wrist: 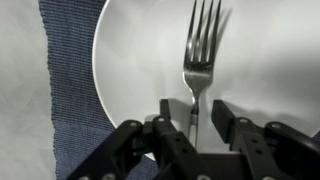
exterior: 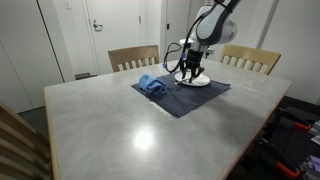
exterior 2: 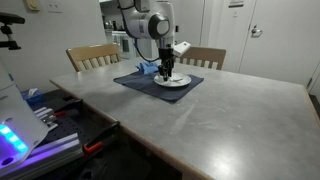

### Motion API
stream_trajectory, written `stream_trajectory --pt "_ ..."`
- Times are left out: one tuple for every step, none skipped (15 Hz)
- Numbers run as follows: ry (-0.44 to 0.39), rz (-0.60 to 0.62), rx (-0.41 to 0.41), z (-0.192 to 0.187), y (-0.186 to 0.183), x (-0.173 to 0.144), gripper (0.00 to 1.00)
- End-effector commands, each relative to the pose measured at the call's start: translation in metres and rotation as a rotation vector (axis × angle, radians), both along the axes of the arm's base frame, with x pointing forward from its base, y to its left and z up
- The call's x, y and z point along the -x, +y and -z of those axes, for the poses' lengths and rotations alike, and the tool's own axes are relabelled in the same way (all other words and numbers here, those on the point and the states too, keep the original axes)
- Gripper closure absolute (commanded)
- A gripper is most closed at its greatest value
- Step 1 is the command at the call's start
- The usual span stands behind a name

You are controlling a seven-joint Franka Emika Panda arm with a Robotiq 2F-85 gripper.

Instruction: Place the fork on top of the white plate

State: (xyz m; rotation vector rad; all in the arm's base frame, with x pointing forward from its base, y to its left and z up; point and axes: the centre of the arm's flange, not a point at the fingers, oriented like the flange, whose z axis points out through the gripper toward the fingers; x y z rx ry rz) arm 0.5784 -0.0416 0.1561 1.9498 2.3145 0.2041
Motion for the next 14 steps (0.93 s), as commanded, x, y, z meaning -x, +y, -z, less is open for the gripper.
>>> stream_trajectory --pt "0.037 -0.01 0.018 -0.005 -0.004 0.003 0.2" --pt "0.045 -0.013 0.022 -0.008 -0.005 0.003 0.12" --pt "0.055 -0.017 0.027 -0.012 -0.006 0.002 0.05" --pt "0.068 -0.02 0.035 -0.018 -0.006 0.002 0.01" --pt "0.076 -0.027 0.043 -0.023 -0.006 0.001 0.0" --pt "0.08 -0.035 0.051 -0.03 -0.006 0.0 0.0" --pt "0.077 -0.04 0.063 -0.04 -0.004 -0.001 0.0" --pt "0.076 -0.042 0.074 -0.049 -0.004 -0.003 0.0" --pt "0.071 -0.052 0.084 -0.06 -0.003 -0.004 0.0" --pt "0.067 -0.055 0.1 -0.07 -0.001 -0.005 0.0" --pt "0.069 -0.065 0.119 -0.08 0.001 -0.006 0.0" --pt "0.075 -0.074 0.137 -0.09 0.002 -0.006 0.0" --pt "0.077 -0.08 0.153 -0.099 0.003 -0.005 0.0" --pt "0.078 -0.081 0.168 -0.107 0.004 -0.004 0.0"
